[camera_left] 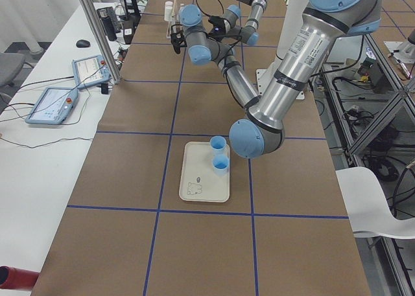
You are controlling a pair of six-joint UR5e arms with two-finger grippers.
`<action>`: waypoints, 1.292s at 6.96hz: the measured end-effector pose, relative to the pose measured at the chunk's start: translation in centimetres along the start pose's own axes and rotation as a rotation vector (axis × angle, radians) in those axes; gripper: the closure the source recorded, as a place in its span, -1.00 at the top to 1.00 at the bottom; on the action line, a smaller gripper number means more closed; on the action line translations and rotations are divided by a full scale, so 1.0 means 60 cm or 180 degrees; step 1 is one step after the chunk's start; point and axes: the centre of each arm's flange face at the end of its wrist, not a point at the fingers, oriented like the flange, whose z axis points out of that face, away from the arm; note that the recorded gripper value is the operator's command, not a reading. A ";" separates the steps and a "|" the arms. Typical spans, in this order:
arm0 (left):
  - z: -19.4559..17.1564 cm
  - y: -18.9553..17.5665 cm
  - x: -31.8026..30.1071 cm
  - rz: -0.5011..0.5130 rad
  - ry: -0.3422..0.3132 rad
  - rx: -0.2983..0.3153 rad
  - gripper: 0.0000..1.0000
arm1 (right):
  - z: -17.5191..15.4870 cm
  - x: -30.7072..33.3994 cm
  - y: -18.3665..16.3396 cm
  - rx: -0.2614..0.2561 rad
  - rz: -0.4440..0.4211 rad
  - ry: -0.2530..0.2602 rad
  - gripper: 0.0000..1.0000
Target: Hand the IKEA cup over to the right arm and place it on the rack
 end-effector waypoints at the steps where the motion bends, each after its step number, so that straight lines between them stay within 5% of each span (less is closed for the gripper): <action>1: -0.001 0.000 0.002 0.0007 0.0005 0.0001 -1.00 | -0.002 0.000 -0.005 0.0021 -0.0018 0.0003 -0.12; 3: -0.002 0.002 0.008 0.0029 0.0022 0.0002 0.99 | -0.005 0.000 -0.009 0.0039 -0.0030 0.0011 -0.20; 9: -0.034 -0.007 0.010 0.0126 0.0104 0.0104 1.00 | -0.005 0.033 -0.010 -0.0150 -0.0096 0.0137 -0.42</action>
